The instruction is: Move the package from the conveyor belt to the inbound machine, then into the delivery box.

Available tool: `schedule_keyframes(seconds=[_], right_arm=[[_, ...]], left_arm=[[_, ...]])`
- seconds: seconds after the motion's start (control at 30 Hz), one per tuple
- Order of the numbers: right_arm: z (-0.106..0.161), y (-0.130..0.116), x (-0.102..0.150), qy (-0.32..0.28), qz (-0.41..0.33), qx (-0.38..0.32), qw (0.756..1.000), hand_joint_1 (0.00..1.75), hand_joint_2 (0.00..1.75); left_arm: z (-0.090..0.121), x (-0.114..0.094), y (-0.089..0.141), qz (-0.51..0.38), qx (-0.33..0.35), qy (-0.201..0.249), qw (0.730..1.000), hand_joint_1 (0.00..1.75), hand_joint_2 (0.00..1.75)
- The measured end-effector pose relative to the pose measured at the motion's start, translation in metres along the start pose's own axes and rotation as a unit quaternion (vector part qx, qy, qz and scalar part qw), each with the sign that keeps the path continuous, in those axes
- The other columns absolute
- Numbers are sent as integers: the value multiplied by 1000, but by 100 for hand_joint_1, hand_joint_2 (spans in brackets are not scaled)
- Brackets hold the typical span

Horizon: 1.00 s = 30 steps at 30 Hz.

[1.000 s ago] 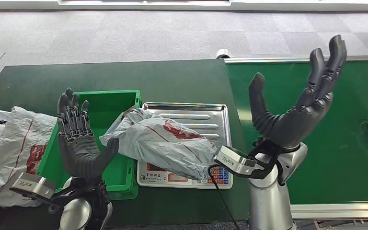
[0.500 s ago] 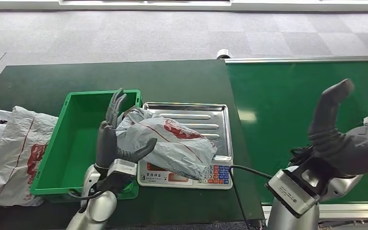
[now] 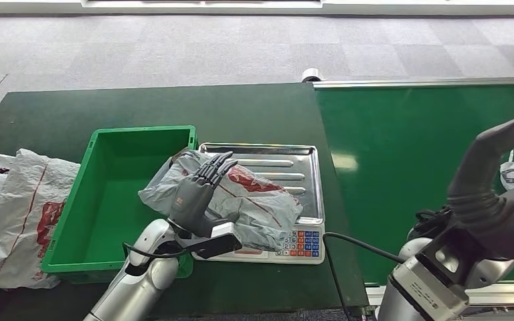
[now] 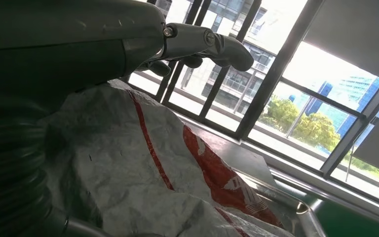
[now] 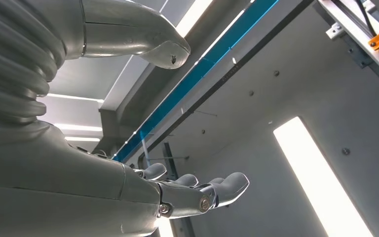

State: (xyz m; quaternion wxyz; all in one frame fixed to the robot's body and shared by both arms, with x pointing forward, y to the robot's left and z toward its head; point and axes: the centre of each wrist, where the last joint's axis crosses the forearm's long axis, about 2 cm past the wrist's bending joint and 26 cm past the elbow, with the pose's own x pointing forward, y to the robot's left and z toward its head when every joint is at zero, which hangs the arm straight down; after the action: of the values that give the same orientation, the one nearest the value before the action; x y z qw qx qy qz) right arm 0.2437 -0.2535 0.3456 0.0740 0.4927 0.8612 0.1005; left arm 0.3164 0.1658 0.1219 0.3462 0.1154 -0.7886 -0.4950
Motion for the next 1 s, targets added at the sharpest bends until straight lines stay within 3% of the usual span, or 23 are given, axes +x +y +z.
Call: schedule_keyframes(seconds=[0.87,1.0], right_arm=[[6,5,-1,14,-11,6,1000,0,175],[6,5,-1,15,-11,6,1000,0,175]], left_arm=[[0,-6,-4,9,-55,3,998,0,175],[0,-6,-4,9,-55,4,998,175,175]])
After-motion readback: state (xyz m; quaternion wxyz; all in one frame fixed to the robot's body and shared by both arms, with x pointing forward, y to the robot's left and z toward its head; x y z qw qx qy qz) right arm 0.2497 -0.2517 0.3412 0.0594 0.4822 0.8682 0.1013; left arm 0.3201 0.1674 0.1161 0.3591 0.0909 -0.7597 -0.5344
